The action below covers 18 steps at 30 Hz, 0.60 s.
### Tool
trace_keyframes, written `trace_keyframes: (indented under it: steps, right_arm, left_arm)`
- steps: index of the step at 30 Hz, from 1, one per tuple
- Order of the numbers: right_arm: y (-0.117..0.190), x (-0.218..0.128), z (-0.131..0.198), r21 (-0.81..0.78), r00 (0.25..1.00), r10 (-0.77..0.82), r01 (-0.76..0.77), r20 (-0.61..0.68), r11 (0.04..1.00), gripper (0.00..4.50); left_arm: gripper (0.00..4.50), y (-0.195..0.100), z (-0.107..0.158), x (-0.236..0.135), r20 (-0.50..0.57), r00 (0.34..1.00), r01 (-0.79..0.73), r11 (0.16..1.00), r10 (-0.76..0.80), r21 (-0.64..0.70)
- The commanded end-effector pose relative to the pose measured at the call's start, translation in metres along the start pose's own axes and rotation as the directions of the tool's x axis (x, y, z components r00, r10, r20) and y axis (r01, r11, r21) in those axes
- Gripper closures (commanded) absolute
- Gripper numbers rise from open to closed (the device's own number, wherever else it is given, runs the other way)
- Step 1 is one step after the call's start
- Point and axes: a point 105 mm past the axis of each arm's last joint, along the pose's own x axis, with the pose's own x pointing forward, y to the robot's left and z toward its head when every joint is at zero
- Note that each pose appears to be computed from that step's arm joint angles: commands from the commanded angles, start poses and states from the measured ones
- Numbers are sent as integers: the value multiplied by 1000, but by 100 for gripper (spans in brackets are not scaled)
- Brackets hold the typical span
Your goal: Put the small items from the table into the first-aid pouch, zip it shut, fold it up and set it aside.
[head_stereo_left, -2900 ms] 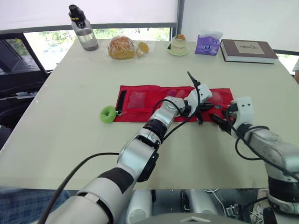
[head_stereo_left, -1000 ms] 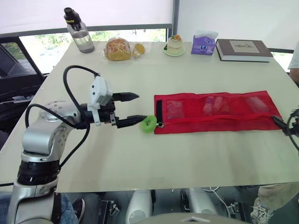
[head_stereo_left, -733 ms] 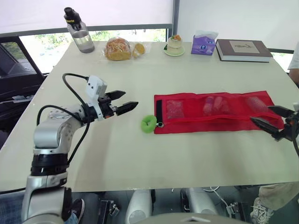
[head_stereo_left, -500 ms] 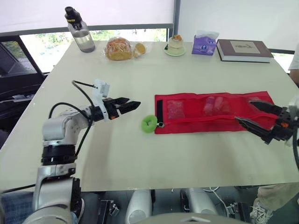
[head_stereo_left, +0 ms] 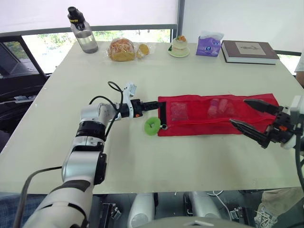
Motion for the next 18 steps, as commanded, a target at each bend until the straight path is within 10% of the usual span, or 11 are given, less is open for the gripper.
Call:
trace_keyframes:
  steps: [1,8,18]
  right_arm:
    - [3,-3,11,-32,1000,-4,4,9,999,5]
    - [10,-1,13,-24,1000,-1,2,25,1000,5]
    - [19,8,17,-16,997,51,-50,62,999,0]
  left_arm:
    - [0,-4,-27,12,-88,992,75,988,-88,-138]
    - [0,-18,-25,20,-65,980,171,959,-190,-226]
    - [386,-17,-23,18,-21,978,196,943,-209,-268]
